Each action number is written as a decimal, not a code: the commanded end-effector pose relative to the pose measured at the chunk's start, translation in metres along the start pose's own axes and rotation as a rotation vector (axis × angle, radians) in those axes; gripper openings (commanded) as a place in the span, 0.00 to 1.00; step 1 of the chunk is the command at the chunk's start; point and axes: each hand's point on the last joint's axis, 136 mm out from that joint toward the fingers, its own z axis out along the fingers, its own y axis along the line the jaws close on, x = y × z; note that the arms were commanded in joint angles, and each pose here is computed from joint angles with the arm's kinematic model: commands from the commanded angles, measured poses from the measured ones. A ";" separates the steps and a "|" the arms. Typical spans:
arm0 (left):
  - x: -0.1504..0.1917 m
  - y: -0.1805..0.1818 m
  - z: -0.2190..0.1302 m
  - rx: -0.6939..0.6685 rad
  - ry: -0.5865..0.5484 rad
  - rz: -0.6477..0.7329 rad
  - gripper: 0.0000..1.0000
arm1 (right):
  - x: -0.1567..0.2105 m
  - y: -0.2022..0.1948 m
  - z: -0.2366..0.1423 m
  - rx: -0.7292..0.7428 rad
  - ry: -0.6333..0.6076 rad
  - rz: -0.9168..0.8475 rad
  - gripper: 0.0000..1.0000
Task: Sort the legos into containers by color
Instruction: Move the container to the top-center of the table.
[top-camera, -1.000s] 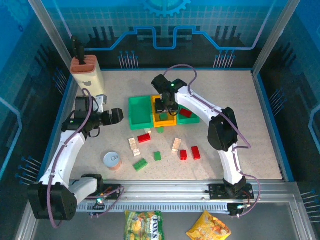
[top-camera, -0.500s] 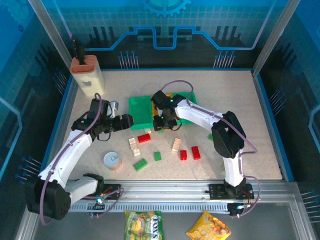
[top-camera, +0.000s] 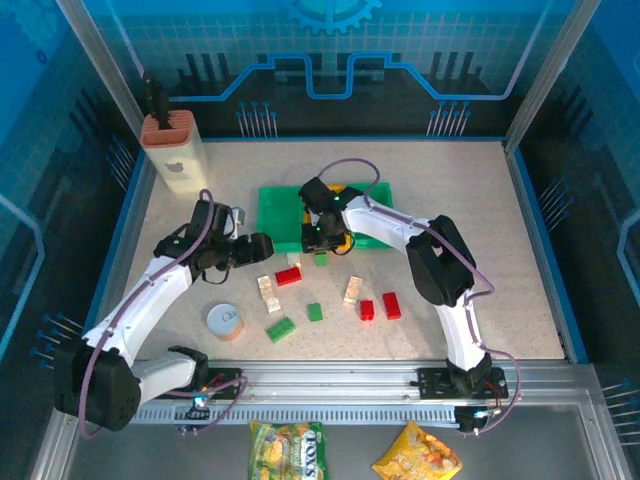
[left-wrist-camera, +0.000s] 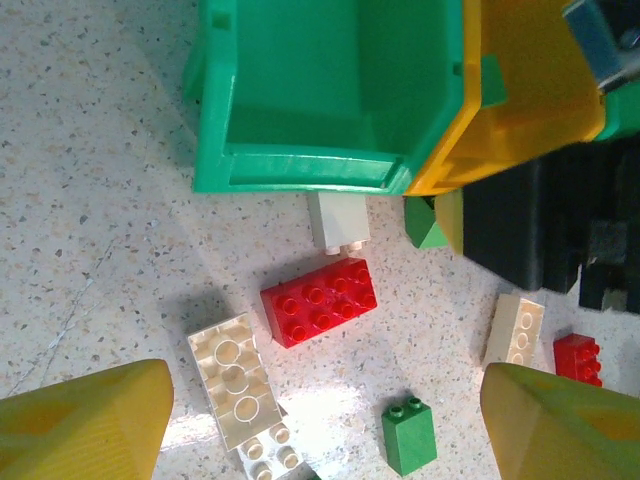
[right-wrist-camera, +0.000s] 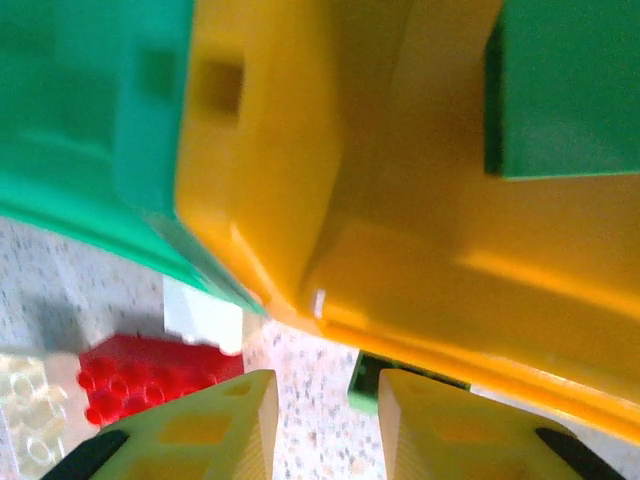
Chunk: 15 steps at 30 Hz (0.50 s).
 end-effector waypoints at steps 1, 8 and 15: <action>0.003 0.002 0.007 -0.025 0.012 -0.012 0.81 | -0.024 -0.006 0.003 -0.005 -0.043 0.039 0.32; 0.006 -0.002 0.020 -0.077 0.030 -0.011 0.75 | -0.043 -0.021 0.006 0.002 -0.062 0.065 0.32; 0.007 -0.016 0.038 -0.152 0.059 0.044 0.70 | -0.057 -0.013 -0.014 -0.090 -0.086 0.064 0.32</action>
